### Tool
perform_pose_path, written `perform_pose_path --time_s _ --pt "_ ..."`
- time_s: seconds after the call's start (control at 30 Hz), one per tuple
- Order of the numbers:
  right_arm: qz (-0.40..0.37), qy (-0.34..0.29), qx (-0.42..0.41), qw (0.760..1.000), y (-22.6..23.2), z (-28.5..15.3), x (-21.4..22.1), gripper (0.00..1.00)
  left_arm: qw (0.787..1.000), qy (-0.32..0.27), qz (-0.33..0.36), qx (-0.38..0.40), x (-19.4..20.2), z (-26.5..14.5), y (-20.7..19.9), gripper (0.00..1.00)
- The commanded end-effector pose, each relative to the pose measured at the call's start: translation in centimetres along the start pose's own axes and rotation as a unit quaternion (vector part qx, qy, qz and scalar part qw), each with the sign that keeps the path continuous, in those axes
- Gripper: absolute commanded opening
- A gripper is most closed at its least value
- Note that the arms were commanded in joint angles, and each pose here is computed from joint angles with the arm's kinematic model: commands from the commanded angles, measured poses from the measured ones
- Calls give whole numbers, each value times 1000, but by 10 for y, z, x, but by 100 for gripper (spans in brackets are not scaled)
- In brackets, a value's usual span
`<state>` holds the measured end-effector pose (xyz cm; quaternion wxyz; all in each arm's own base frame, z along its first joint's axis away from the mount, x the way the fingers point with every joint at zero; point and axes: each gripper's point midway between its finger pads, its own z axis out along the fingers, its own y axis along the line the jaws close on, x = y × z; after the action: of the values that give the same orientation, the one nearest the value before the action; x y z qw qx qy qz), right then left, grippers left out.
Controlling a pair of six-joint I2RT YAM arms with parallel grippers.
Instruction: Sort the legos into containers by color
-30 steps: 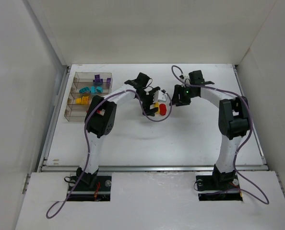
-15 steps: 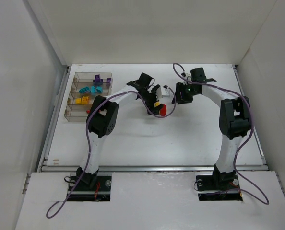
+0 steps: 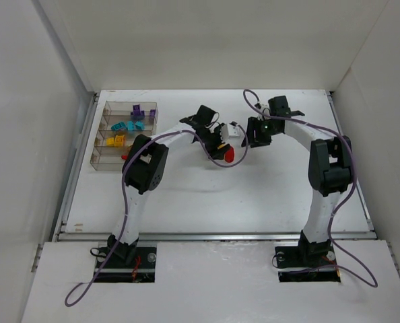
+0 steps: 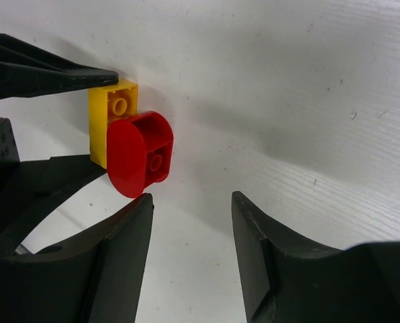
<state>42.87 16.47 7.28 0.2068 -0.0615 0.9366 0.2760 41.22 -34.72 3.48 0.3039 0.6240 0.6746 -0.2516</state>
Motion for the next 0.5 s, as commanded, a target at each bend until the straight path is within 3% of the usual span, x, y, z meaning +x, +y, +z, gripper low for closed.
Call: perform_pose_path --time_s 0.0,0.03,0.07,0.1,0.13,0.17,0.47 --pt "-32 -33 -24 999 19 -25 -16 56 1000 -20 5 8 -14 -8 -8 25" --pt "-36 -32 -31 998 21 -25 -16 56 1000 -20 5 7 -14 -8 -8 17" --pt "-37 -31 -37 998 25 -28 -15 56 1000 -22 8 5 -18 -11 -7 1" --pt "-42 -35 -49 997 28 -34 -17 64 1000 -26 7 1 -23 -16 -6 0" --pt "-42 -34 -56 997 30 -34 -17 76 1000 -27 8 1 -26 -19 -7 0" --pt "-48 -41 -64 996 37 -43 -18 100 1000 -31 6 -2 -31 -24 -7 0" --pt "-105 -90 -160 977 91 -90 -19 100 989 -126 73 -34 -108 -127 -26 0"
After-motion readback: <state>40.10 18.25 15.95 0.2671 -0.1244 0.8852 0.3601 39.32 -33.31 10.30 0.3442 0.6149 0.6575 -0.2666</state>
